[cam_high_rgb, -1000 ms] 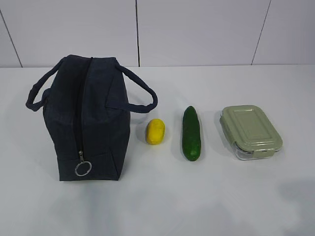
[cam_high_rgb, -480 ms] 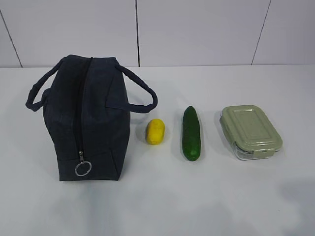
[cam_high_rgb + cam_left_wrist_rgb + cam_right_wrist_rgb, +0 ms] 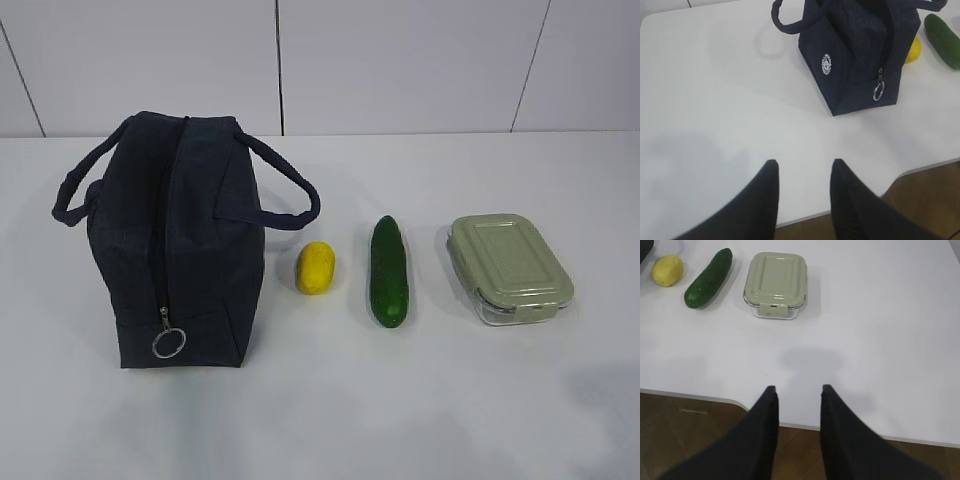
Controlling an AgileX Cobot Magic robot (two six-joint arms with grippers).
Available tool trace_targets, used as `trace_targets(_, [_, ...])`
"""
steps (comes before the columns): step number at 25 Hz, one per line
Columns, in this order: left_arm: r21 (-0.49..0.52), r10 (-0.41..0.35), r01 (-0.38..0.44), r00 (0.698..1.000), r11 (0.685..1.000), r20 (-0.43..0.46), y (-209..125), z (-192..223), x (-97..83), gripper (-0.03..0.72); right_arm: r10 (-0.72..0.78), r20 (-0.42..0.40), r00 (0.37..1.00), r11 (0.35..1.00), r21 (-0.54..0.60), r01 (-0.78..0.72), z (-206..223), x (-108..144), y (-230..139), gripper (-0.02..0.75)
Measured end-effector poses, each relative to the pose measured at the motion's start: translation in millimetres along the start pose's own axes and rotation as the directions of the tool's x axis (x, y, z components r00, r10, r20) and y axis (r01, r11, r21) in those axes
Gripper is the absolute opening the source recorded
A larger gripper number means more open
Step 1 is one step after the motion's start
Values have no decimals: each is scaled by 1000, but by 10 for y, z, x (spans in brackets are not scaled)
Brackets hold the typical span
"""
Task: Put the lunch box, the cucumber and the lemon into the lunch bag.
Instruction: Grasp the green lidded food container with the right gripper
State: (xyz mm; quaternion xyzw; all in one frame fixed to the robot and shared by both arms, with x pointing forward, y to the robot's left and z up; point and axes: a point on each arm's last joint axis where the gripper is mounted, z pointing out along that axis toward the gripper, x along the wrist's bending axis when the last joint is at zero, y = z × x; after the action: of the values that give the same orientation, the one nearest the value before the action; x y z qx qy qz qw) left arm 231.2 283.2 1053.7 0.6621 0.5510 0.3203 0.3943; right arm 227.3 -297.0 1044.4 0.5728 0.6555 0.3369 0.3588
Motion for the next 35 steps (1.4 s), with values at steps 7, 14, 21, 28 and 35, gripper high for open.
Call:
trace_targets(7, [0,0,0,1000,1000,0,0,0,0,238,0,0,1000,1000,0,0,0,0,0,224])
trace_targets(14, [0,0,0,1000,1000,0,0,0,0,238,31,-69,997,999,-5,-31,-3,63,7,224])
trace_targets(21, [0,0,0,1000,1000,0,0,0,0,238,175,-318,932,984,48,-169,83,269,189,224])
trace_targets(28, [0,0,0,1000,1000,0,0,0,0,238,300,-577,760,953,211,-215,444,472,590,224])
trace_targets(35, [4,8,-8,1000,1000,16,-9,6,2,238,412,-712,569,910,354,-215,1036,585,865,224])
